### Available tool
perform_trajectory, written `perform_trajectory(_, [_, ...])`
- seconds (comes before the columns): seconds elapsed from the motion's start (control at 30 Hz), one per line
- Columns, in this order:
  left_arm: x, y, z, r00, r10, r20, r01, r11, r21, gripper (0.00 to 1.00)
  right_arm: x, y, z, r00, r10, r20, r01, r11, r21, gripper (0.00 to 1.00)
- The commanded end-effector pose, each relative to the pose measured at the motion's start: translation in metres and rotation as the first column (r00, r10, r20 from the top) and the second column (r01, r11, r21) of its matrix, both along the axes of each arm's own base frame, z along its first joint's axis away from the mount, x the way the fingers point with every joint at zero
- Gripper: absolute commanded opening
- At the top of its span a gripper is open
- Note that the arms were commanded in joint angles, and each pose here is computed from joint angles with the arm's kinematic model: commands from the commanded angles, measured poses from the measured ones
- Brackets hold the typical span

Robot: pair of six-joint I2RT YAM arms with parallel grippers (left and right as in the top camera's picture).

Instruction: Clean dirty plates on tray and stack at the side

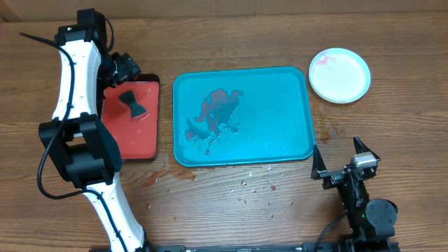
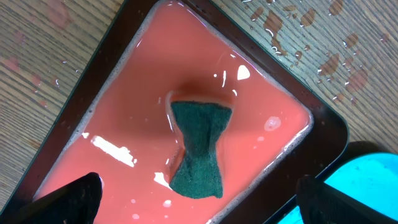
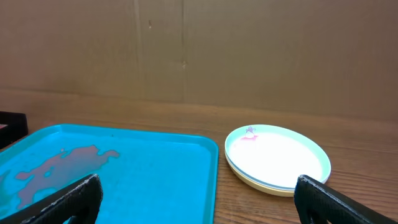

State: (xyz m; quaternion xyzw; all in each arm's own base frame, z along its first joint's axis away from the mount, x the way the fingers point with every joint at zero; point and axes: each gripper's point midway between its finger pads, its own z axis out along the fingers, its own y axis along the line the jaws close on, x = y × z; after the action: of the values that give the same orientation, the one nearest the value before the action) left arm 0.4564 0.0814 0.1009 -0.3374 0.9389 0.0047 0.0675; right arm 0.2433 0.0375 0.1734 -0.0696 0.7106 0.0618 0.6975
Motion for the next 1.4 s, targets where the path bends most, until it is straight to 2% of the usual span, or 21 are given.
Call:
perform_trajectory(0.0, [0.0034,0.0012,0.0145,0.999,-0.002,0.038,0.002,1.0,0.006,1.0,0.0006,-0.0032,-0.0019,1.0,-0.016,0.002,0.016,1.0,0.006,1.0])
perform_trajectory(1.2, [0.0029,0.001,0.0144,0.999,-0.003,0.036,0.003,1.0,0.006,1.0,0.0006,-0.0032,-0.0019,1.0,-0.016,0.002,0.016,1.0,0.006,1.0])
perform_trajectory(1.37, [-0.0047,-0.0032,0.0131,1.0,-0.007,0.004,0.007,1.0,-0.009,1.0,0.0006,-0.0032,-0.0019,1.0,-0.016,0.002,0.016,1.0,0.006,1.0])
